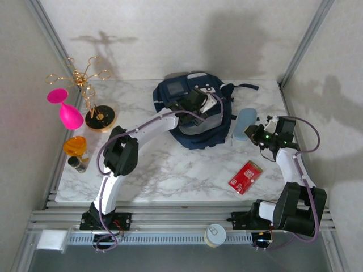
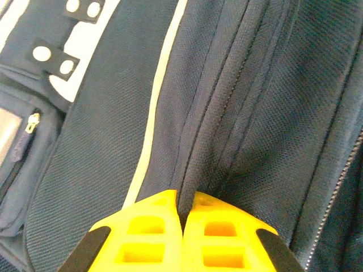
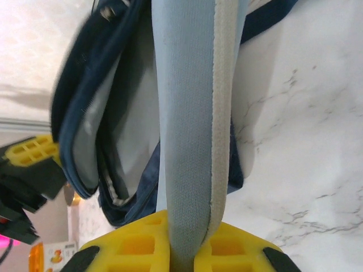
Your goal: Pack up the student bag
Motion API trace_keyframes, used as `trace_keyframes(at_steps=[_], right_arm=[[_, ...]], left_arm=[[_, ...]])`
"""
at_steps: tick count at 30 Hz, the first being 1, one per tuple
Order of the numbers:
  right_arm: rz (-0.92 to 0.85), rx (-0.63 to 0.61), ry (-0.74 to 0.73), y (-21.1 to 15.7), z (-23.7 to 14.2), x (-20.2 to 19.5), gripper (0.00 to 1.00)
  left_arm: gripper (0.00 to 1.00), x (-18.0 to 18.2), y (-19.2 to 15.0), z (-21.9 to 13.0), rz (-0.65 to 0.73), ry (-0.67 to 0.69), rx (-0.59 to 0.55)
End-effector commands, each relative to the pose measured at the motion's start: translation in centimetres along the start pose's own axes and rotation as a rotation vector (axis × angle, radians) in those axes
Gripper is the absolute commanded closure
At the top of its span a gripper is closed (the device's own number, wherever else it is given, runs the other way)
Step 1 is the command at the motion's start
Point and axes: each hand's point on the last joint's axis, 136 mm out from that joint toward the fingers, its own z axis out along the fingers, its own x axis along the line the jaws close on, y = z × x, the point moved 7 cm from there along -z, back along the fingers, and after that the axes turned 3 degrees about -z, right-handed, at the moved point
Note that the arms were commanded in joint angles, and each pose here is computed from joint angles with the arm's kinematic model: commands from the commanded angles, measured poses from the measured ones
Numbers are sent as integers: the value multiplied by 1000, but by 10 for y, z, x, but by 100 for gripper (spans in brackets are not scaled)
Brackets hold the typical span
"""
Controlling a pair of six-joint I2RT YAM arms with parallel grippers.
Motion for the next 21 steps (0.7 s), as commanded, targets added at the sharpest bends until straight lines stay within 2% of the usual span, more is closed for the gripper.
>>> trace_keyframes(at_steps=[1, 4, 7, 13, 16, 17, 18, 21], right_arm=[[-16, 69, 102, -6, 12, 25, 100], [10, 114, 175, -15, 31, 42, 100], [36, 101, 227, -14, 52, 55, 100], [81, 77, 260, 2, 116, 77, 99], [62, 39, 225, 2, 152, 91, 96], [49, 25, 234, 1, 163, 97, 94], [49, 18, 230, -1, 172, 99, 88], [66, 1, 276, -14, 180, 98, 63]], left_arm=[[100, 23, 45, -68, -274, 30, -155], [100, 20, 50, -88, -421, 16, -177], [100, 6, 51, -99, -540, -4, -189], [100, -25, 54, -125, -728, -49, -245], [100, -29, 58, -142, -806, -77, -305], [100, -27, 62, -151, -834, -81, -342], [100, -23, 67, -159, -856, -87, -379], [100, -9, 76, -168, -882, -21, -462]])
